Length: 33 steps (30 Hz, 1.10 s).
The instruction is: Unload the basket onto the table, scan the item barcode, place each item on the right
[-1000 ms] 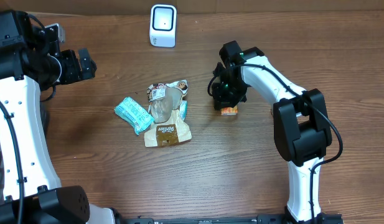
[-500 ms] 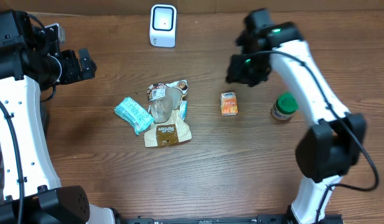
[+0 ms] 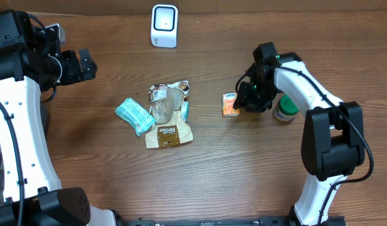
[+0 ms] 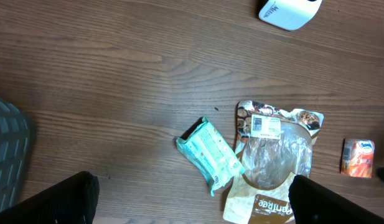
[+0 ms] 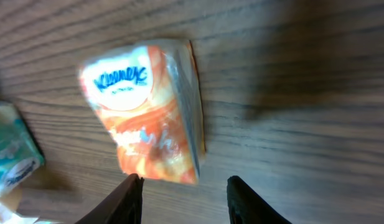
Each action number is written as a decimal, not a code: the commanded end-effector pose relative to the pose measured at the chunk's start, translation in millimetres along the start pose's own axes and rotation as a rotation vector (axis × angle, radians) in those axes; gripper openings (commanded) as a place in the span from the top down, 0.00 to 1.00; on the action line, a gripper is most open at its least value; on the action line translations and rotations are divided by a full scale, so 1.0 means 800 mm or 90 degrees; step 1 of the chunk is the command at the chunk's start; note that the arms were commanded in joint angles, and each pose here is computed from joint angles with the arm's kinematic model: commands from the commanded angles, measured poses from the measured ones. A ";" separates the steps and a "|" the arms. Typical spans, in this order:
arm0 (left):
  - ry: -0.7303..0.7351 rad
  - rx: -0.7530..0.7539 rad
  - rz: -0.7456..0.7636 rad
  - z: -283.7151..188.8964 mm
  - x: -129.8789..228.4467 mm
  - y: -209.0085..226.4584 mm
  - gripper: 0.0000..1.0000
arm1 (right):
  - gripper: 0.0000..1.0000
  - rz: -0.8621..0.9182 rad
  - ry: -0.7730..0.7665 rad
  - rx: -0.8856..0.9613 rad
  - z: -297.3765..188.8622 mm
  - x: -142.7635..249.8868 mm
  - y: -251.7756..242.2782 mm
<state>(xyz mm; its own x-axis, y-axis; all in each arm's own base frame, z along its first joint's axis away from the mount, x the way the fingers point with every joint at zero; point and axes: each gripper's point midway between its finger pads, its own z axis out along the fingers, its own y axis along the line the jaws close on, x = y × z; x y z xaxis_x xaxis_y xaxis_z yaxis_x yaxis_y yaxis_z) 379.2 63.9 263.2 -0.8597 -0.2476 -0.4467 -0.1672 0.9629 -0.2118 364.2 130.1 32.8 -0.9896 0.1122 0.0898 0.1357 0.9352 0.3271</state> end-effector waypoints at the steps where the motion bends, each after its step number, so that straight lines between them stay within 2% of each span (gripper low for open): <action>1: -0.013 0.000 -0.009 -0.006 -0.007 0.000 0.00 | 0.59 0.015 0.022 -0.032 0.019 0.014 0.003; 14: -0.013 0.000 -0.009 -0.006 -0.007 0.000 0.00 | 0.68 0.026 -0.017 -0.049 0.049 -0.002 -0.002; 20: -0.013 0.000 -0.009 -0.006 -0.007 0.000 0.00 | 0.84 0.025 -0.019 -0.054 0.053 -0.004 -0.001; 22: -0.013 0.000 -0.009 -0.006 -0.007 0.000 0.00 | 0.96 0.023 -0.023 -0.056 0.053 -0.006 -0.001; 26: -0.013 0.000 -0.009 -0.006 -0.007 0.000 0.00 | 0.96 0.012 -0.025 -0.064 0.052 -0.007 0.002; 30: -0.013 0.000 -0.009 -0.006 -0.007 0.000 0.00 | 0.96 -0.041 -0.007 -0.154 0.032 -0.003 0.035; 33: -0.013 0.000 -0.009 -0.006 -0.007 0.000 0.00 | 0.96 -0.101 -0.010 -0.270 -0.016 0.003 0.079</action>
<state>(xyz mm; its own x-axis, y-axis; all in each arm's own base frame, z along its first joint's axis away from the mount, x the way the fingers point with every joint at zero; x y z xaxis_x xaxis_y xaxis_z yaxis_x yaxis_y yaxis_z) 379.2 63.9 263.2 -0.8597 -0.2476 -0.4467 -0.1672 0.9629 -0.2118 360.0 160.7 17.7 -0.9928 0.0820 0.0875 0.1159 0.8429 0.5255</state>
